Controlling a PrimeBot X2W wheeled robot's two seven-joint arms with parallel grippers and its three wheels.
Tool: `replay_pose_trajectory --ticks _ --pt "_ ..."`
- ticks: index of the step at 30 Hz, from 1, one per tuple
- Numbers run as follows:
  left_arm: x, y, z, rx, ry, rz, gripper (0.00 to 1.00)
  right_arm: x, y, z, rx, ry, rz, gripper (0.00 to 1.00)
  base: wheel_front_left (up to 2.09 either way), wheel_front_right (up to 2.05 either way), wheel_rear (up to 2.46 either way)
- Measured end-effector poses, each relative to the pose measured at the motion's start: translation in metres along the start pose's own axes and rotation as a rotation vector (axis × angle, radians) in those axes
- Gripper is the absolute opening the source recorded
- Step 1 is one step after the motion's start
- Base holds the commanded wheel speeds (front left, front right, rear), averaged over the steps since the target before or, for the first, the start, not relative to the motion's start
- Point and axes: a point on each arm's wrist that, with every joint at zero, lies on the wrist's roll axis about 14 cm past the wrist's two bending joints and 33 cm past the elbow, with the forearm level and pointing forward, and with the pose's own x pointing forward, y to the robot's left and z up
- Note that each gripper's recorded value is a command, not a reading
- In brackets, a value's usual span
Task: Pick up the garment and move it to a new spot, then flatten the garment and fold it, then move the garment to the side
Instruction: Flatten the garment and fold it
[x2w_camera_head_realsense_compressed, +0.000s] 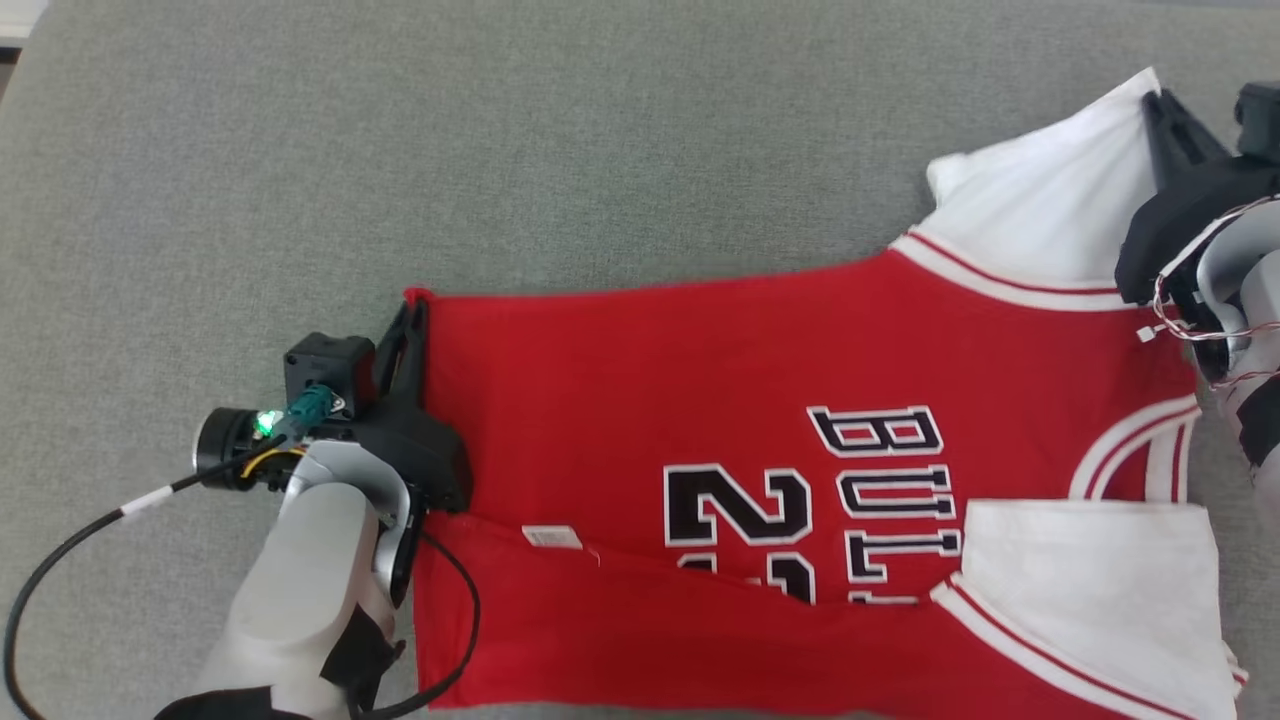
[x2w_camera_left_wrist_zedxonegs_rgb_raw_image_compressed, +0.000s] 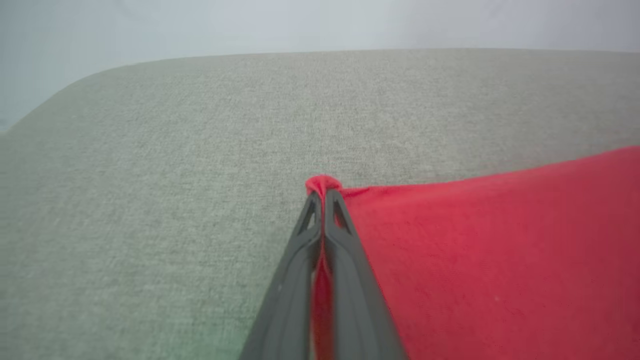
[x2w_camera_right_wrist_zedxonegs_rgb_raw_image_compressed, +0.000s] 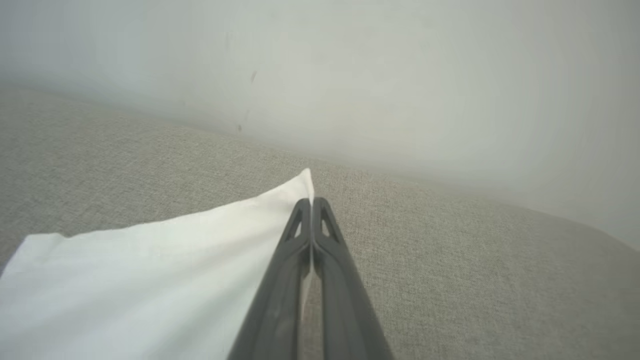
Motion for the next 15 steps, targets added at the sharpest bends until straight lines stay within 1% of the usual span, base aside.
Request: replay_pose_trajectory --ticks 2,7,10,13,15 --pt "0.002 -0.001 0.011 0.006 -0.035 -0.003 0.00 -0.003 -0.007 0.006 0.011 -0.029 -0.023 0.00 0.00 0.00 0.00" --pt "-0.002 -0.009 0.030 0.010 -0.103 -0.027 0.00 -0.015 -0.011 0.018 0.027 -0.087 -0.043 0.00 0.00 0.00 0.00" --pt "-0.008 -0.012 0.040 0.018 -0.138 -0.042 0.00 -0.025 -0.009 0.022 0.064 -0.116 -0.049 0.00 0.00 0.00 0.00" --pt "-0.019 -0.010 0.042 0.014 -0.155 -0.036 0.00 -0.039 -0.004 0.020 0.138 -0.138 -0.053 0.00 0.00 0.00 0.00" --pt "-0.025 -0.008 0.049 0.009 -0.185 -0.025 0.00 -0.050 -0.003 0.023 0.156 -0.166 -0.050 0.00 0.00 0.00 0.00"
